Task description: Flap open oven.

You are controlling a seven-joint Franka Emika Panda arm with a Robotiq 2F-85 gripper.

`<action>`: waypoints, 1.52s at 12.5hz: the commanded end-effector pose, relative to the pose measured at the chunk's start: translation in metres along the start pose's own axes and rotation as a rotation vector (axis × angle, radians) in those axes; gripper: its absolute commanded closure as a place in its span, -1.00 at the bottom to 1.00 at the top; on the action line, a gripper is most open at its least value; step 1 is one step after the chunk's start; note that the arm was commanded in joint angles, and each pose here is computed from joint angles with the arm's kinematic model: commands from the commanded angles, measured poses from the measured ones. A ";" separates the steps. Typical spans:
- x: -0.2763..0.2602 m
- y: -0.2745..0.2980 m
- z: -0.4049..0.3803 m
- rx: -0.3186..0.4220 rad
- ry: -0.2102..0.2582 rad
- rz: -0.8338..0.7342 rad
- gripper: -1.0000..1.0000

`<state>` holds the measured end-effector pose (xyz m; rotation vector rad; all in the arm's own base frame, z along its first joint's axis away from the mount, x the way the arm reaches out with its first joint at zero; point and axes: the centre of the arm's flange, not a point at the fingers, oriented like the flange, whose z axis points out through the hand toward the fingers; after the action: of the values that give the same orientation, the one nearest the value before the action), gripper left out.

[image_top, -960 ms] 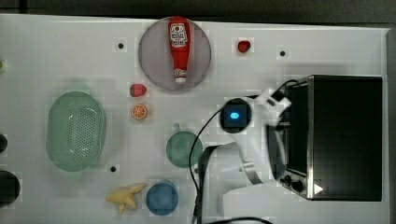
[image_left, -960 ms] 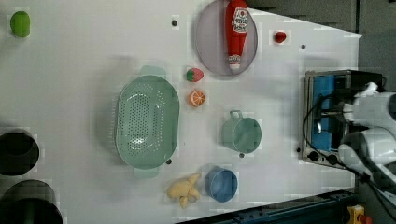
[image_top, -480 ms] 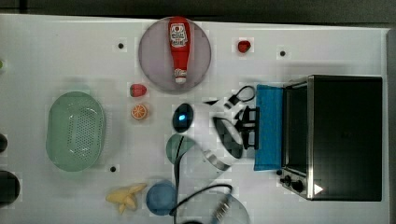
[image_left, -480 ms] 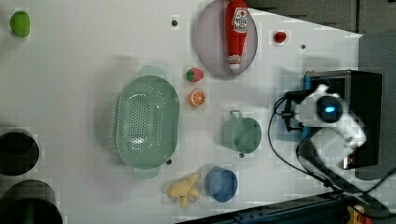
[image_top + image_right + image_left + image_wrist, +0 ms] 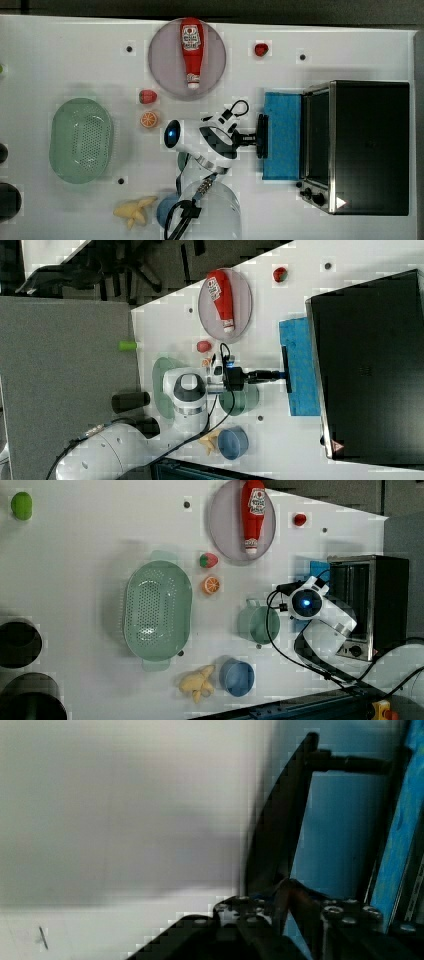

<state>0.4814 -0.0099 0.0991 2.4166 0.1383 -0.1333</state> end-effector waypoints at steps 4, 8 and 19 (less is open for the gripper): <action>0.029 0.067 -0.071 0.172 0.086 0.351 0.65; 0.030 0.127 -0.139 0.392 0.022 0.686 0.65; -0.052 0.289 -0.313 0.705 -0.190 1.009 0.65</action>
<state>0.4869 -0.0167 0.4886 2.8084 -1.2892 -0.0256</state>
